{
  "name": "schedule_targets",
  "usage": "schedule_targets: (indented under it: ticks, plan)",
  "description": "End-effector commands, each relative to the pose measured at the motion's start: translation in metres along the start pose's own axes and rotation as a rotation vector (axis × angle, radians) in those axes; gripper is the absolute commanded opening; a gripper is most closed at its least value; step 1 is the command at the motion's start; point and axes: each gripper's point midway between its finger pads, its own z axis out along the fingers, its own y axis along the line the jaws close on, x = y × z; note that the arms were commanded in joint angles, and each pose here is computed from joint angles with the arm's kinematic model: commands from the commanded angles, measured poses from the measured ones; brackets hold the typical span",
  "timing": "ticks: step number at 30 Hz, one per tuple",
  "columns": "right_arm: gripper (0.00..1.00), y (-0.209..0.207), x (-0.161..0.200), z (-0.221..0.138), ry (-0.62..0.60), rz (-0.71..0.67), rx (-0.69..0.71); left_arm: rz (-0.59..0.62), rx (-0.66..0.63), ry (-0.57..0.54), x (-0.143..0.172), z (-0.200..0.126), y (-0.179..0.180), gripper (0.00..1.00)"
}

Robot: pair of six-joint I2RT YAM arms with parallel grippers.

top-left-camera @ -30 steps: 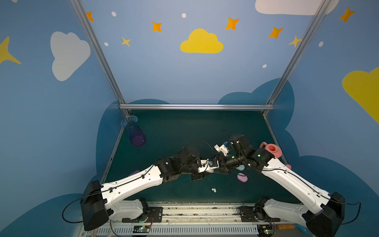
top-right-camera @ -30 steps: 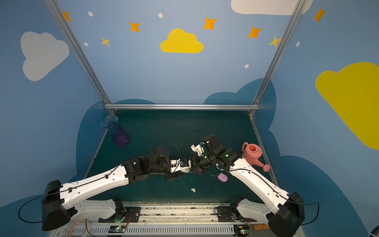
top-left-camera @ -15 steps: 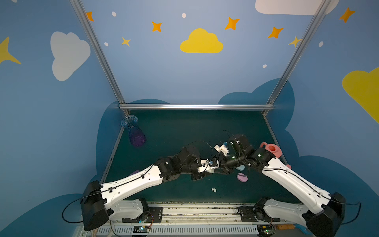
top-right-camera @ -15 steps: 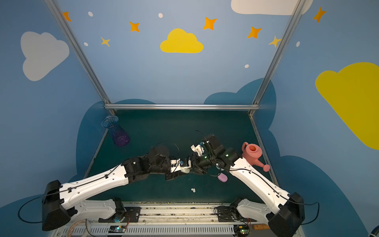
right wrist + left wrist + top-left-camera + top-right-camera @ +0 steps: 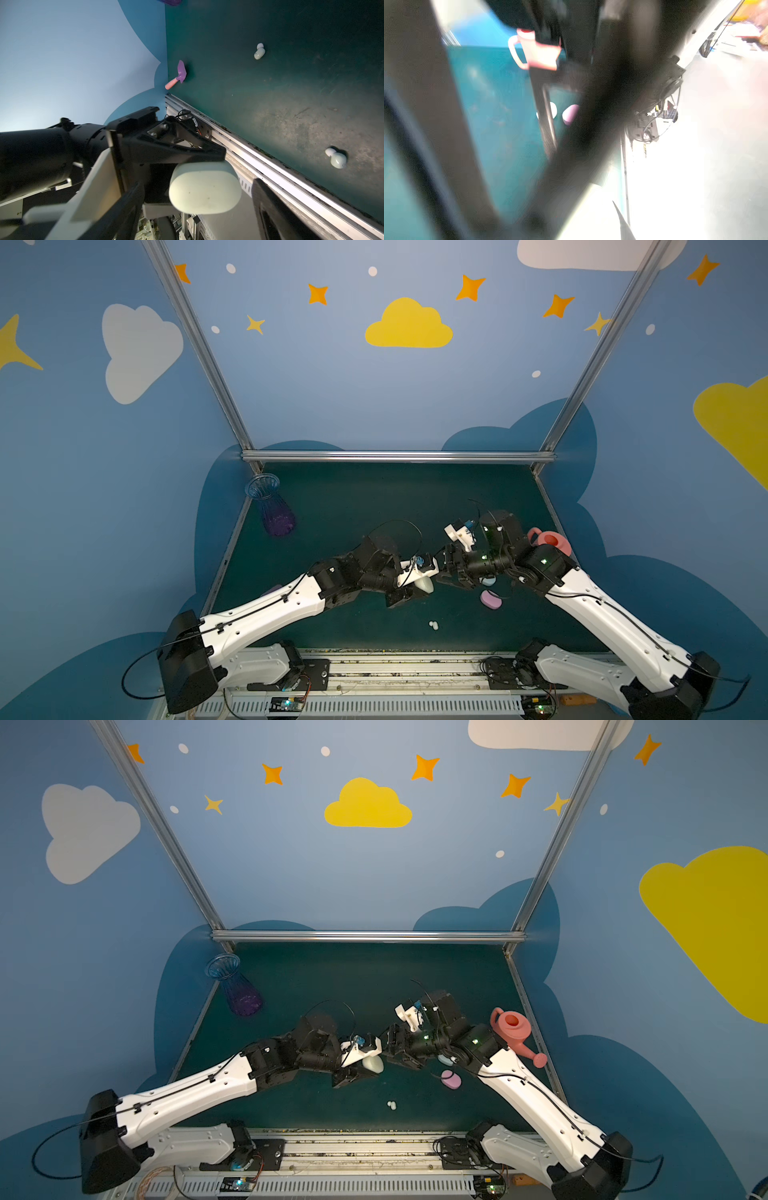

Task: Insert wireless bluetooth earbuds into charging case
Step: Pass the charging case, then open the charging case.

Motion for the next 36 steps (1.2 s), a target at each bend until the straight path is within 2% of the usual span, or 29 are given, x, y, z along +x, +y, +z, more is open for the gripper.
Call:
schedule_targets:
  ticks: [1, 6, 10, 15, 21, 28, 36]
  plan:
    - [0.8, 0.003, -0.007, -0.012, -0.058, -0.031, -0.007, -0.052, 0.033, -0.045, -0.004, -0.005, -0.007, 0.16]
    - [0.8, -0.012, -0.005, -0.02, -0.079, -0.113, 0.055, -0.097, 0.043, -0.128, -0.015, -0.01, -0.005, 0.15]
    - [0.8, -0.017, -0.002, -0.025, -0.117, -0.247, 0.068, -0.138, 0.088, -0.191, -0.025, -0.014, -0.005, 0.14]
    - [0.8, -0.01, 0.006, -0.03, -0.182, -0.466, 0.024, -0.148, 0.146, -0.204, -0.028, -0.012, -0.01, 0.13]
    - [0.79, 0.002, 0.019, -0.025, -0.168, -0.633, 0.023, -0.163, 0.16, -0.205, -0.03, -0.013, -0.011, 0.11]
    - [0.79, 0.009, 0.023, -0.015, -0.141, -0.727, 0.048, -0.162, 0.167, -0.21, -0.031, -0.014, -0.013, 0.11]
    - [0.79, 0.008, 0.018, -0.009, -0.149, -0.751, 0.111, -0.156, 0.184, -0.221, -0.034, -0.016, -0.016, 0.1]
